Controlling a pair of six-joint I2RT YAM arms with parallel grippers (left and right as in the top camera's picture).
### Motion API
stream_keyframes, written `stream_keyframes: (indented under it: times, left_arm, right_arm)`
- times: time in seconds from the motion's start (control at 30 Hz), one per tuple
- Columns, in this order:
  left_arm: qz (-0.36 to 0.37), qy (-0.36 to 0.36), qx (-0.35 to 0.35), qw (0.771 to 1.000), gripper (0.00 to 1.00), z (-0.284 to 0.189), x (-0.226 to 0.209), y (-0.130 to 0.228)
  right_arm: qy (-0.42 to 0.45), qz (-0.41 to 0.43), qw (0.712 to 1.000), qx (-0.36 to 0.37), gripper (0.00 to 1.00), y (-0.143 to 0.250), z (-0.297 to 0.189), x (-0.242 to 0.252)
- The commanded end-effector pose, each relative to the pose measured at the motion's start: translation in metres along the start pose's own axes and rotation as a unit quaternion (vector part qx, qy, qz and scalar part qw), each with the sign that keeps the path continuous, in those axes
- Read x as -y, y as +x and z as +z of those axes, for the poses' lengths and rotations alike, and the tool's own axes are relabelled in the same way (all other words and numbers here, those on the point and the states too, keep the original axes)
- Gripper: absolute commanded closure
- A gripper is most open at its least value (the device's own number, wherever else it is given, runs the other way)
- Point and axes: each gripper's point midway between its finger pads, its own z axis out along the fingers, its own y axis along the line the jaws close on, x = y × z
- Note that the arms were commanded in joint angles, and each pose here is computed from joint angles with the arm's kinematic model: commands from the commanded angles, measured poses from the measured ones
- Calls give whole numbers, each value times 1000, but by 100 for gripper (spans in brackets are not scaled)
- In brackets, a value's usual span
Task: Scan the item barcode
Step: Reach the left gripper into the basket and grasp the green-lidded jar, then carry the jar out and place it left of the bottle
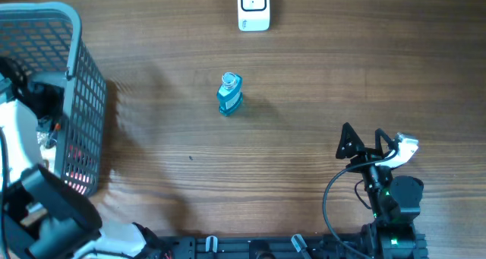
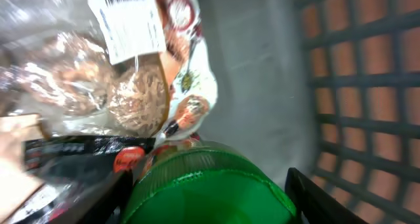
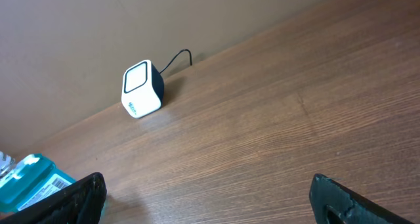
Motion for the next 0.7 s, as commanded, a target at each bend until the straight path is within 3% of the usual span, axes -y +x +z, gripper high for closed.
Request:
stream_keyframes:
  times: [0.0, 0.17, 0.43, 0.67]
  left_arm:
    - [-2, 49, 60, 997, 44, -54, 15, -20]
    - [6, 135, 117, 984, 41, -132, 35, -24]
    - [15, 285, 185, 940, 41, -250, 58, -9]
    - [56, 348, 145, 924, 40, -268, 82, 20]
  right_arm:
    - [-6, 2, 1000, -3, 0, 1, 0, -2]
    - [-6, 3, 1000, -3, 0, 1, 0, -2]
    - [-6, 16, 1000, -3, 0, 1, 0, -2]
    - [-6, 16, 1000, -3, 0, 1, 0, -2]
